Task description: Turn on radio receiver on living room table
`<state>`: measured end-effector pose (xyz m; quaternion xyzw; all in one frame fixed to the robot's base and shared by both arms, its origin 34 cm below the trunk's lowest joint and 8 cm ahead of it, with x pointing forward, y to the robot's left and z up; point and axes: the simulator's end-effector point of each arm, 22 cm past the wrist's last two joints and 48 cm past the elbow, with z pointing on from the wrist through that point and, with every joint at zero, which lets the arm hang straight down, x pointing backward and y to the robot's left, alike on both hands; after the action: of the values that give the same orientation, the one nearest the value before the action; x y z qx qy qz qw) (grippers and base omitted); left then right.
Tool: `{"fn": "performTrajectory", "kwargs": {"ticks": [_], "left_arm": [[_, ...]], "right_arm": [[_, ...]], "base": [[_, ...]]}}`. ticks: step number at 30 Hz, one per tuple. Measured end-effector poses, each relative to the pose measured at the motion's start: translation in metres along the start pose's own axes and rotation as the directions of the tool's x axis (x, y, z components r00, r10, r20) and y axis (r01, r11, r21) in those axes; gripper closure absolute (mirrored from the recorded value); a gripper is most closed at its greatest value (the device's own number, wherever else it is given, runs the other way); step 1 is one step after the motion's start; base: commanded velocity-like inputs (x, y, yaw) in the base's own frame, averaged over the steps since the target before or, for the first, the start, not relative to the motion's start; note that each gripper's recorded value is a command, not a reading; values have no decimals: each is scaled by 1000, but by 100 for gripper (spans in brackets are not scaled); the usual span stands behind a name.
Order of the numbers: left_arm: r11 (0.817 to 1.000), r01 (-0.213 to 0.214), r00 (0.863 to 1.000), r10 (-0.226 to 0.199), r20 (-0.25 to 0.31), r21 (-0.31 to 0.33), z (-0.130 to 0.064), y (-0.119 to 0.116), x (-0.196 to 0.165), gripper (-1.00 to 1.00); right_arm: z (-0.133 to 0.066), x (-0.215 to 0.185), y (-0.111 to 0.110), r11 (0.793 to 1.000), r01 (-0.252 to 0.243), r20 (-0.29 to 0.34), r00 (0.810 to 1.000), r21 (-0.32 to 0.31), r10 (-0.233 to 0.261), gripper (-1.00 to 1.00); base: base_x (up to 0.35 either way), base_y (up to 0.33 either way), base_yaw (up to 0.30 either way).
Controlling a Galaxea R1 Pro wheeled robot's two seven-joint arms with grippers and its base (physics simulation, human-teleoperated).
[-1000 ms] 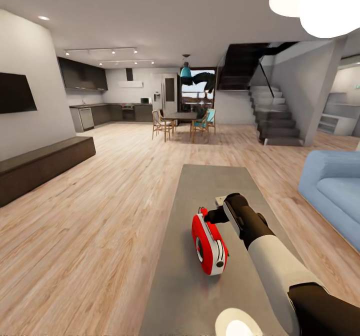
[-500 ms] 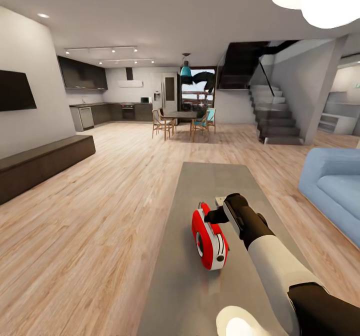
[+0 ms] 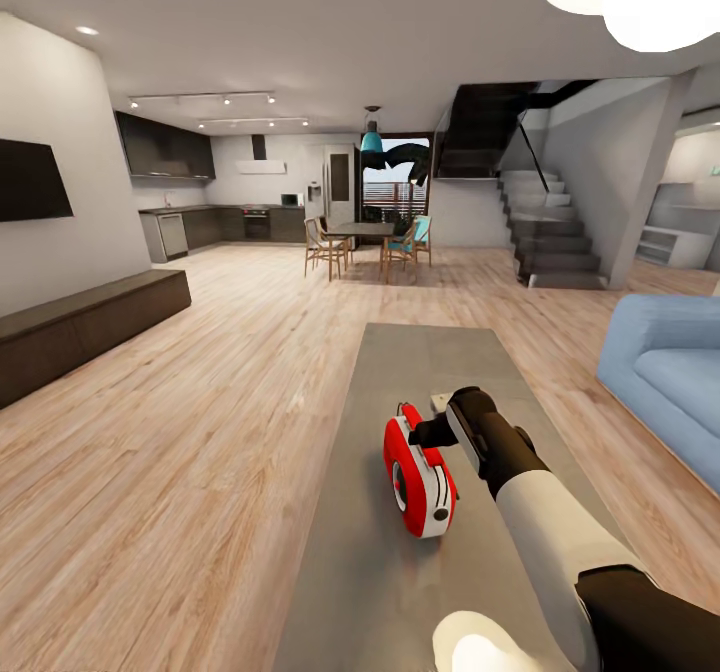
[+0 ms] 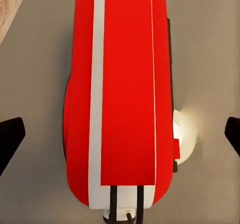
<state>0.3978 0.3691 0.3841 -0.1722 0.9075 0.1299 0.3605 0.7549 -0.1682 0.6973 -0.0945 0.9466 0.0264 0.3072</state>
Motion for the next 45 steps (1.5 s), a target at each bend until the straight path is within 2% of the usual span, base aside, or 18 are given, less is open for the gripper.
{"fn": "performTrajectory", "kwargs": {"ticks": [4, 20, 39, 45], "left_arm": [[1000, 0, 1000, 0, 0, 0, 0, 0, 0, -100], [1000, 1, 1000, -1, 0, 1, 20, -1, 29, -100], [1000, 1, 1000, -1, 0, 0, 20, -1, 29, -100], [1000, 1, 1000, -1, 0, 1, 27, -2, 40, -100]], "right_arm": [[0, 0, 0, 1000, 0, 1, 1000, 1, 0, -100], [26, 30, 2, 1000, 1, -10, 1000, 1, -1, -100], [29, 33, 1, 1000, 1, -19, 1000, 2, -1, -100], [38, 44, 2, 1000, 1, -20, 1000, 2, -1, -100]], "base": [[0, 0, 0], [0, 0, 0], [0, 0, 0], [0, 0, 0]]}}
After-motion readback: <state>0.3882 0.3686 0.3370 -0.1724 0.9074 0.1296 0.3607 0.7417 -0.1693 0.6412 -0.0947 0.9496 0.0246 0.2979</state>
